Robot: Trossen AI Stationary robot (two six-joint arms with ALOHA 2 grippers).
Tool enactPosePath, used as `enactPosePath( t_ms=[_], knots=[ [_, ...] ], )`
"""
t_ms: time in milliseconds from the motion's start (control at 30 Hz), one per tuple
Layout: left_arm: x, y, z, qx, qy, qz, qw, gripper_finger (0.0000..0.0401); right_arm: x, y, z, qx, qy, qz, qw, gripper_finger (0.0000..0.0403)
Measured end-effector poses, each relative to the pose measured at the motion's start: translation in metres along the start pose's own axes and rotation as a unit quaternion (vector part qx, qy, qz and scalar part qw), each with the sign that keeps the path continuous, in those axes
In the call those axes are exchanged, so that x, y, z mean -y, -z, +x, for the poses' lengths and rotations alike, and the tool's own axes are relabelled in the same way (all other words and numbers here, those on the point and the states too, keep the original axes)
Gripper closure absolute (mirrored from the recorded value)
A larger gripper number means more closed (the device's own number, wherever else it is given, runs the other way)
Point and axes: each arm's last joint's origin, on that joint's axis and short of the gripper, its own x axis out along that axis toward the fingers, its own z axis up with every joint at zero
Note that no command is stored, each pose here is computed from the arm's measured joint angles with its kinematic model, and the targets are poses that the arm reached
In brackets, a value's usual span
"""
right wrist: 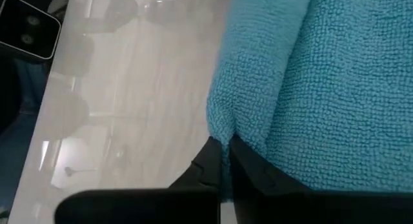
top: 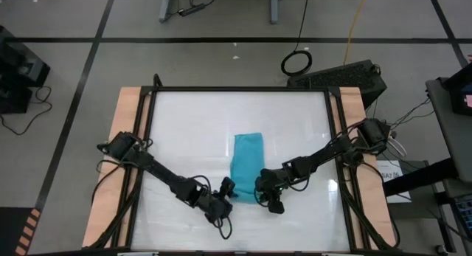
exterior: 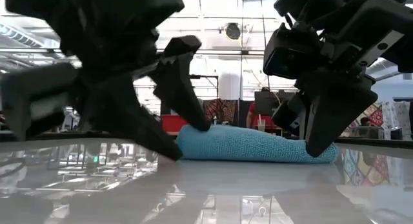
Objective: Roll towel
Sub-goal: Roll the blue microfiber cloth
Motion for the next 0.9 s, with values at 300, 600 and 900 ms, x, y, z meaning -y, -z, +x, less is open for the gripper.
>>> enactPosePath(
  t_ms=[300, 600, 900],
  knots=[
    [-0.009, 0.005, 0.003, -0.014, -0.012, -0.029, 0.999, 0.0171, -0.002, -0.003, 0.000, 0.011, -0.018, 0.003, 1.000, 0.0399],
    [-0.018, 0.015, 0.013, -0.025, 0.040, -0.095, 0.994, 0.0270, -0.003, -0.005, 0.000, 0.018, -0.021, 0.006, 1.000, 0.0399],
    [-0.025, 0.019, 0.017, -0.026, 0.054, -0.119, 0.991, 0.0388, -0.004, -0.005, -0.001, 0.012, -0.033, 0.058, 0.998, 0.0399]
  ],
)
